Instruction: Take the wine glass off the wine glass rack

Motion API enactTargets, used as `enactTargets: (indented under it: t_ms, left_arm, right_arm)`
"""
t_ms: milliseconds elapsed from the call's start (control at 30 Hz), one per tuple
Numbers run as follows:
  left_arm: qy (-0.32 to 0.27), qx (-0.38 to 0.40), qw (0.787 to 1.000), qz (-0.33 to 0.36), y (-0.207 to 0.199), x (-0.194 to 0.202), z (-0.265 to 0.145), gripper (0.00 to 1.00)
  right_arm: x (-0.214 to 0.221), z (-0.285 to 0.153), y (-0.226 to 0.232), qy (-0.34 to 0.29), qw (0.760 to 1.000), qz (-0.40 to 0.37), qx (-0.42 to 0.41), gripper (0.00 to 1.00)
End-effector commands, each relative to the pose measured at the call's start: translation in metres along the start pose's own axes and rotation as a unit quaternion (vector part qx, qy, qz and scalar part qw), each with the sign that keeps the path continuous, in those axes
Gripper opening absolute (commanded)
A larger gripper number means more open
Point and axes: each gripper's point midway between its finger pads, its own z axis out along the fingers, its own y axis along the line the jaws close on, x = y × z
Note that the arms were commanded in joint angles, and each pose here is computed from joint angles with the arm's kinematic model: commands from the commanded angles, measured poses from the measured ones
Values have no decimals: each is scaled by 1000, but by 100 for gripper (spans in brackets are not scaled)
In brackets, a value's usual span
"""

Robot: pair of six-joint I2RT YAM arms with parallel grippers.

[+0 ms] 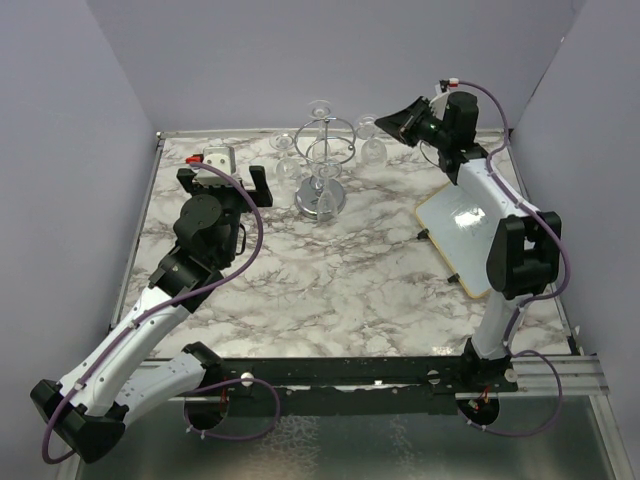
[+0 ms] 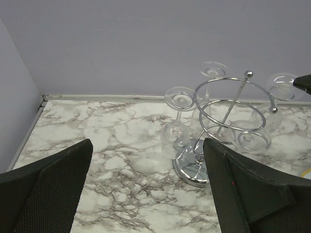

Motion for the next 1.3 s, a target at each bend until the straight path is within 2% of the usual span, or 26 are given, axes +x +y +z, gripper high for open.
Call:
enactTargets:
  t_ms: [0, 167, 600, 800, 967, 1133, 1267]
  left_arm:
    - [-9, 16, 1000, -13, -7, -13, -2, 99]
    - [-8, 15, 1000, -12, -6, -12, -2, 99]
    - [-10, 13, 1000, -13, -5, -14, -3, 99]
    - [-13, 13, 1000, -15, -4, -16, -4, 99]
    - [-11, 14, 1000, -14, -5, -14, -3, 99]
    - [-10, 16, 1000, -15, -7, -13, -2, 99]
    - [-7, 18, 1000, -16, -8, -11, -1, 99]
  right_arm:
    - [-19, -11, 13, -27, 999, -37, 19, 6]
    - [-23, -14, 21, -33, 999, -41, 15, 2]
    - [-38, -36, 43, -61, 998, 6, -11, 1]
    - [-55, -51, 33, -87, 996, 27, 3, 1]
    - [-68, -74, 27, -110, 993, 40, -18, 1]
    - [-50, -94, 44, -70, 989, -26, -128, 1]
    - [-19, -104, 45, -22, 981, -90, -171, 1]
